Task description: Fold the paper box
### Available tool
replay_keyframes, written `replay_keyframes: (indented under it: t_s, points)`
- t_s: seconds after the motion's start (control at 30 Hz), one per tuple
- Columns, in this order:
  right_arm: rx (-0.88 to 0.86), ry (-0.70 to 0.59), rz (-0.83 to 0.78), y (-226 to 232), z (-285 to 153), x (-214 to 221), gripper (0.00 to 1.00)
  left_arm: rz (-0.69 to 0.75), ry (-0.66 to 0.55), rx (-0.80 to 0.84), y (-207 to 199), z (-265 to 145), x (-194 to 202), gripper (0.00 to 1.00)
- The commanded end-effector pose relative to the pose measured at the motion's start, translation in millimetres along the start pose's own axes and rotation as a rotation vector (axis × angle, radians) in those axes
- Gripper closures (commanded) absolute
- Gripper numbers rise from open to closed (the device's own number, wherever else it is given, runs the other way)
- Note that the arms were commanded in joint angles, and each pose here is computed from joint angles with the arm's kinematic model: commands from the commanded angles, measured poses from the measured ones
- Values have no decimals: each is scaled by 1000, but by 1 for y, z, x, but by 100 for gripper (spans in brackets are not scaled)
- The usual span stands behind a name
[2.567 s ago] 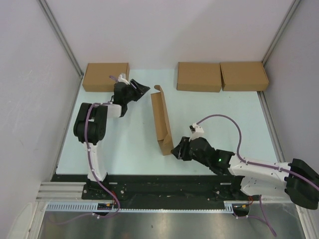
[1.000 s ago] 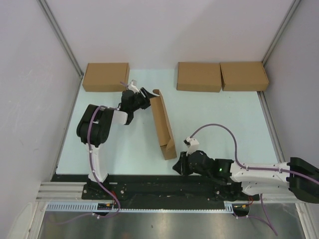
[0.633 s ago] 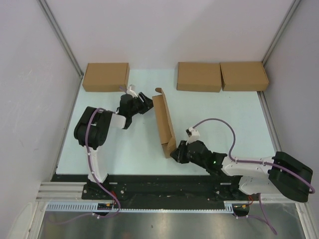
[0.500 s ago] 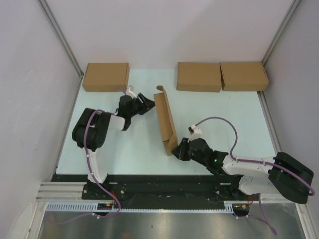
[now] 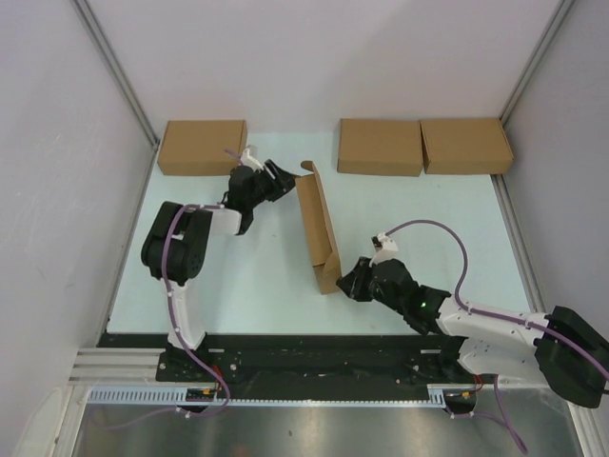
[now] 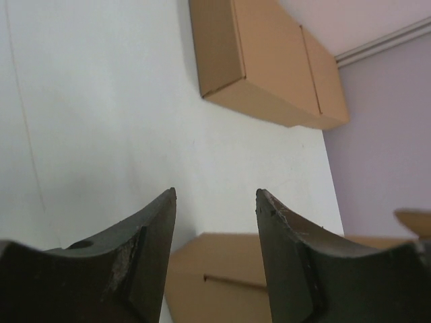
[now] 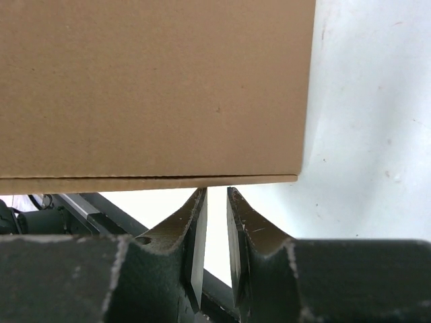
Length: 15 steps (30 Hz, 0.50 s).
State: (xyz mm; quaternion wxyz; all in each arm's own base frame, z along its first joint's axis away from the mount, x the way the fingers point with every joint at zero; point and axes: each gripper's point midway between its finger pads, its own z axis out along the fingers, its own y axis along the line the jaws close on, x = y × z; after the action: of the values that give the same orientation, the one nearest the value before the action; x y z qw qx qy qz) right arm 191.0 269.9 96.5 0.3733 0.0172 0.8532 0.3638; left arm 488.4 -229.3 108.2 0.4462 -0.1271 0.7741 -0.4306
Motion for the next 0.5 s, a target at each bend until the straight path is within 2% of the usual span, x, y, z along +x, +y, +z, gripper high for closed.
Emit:
replay_keyframes:
  t_s: [0.0,0.17,0.3,0.47]
  points:
    - [-25,-7,-4,13,-4,-3,77,22,-37,2,2,28,-23,44]
    - [-23,17,2,11,3,4,76,-1,31,63,-8,42,-2,46]
    - [-18,1,16,6,9,-4,76,-21,62,110,-14,33,19,48]
    - [14,-18,28,-8,10,-17,76,-31,112,256,-43,23,37,49]
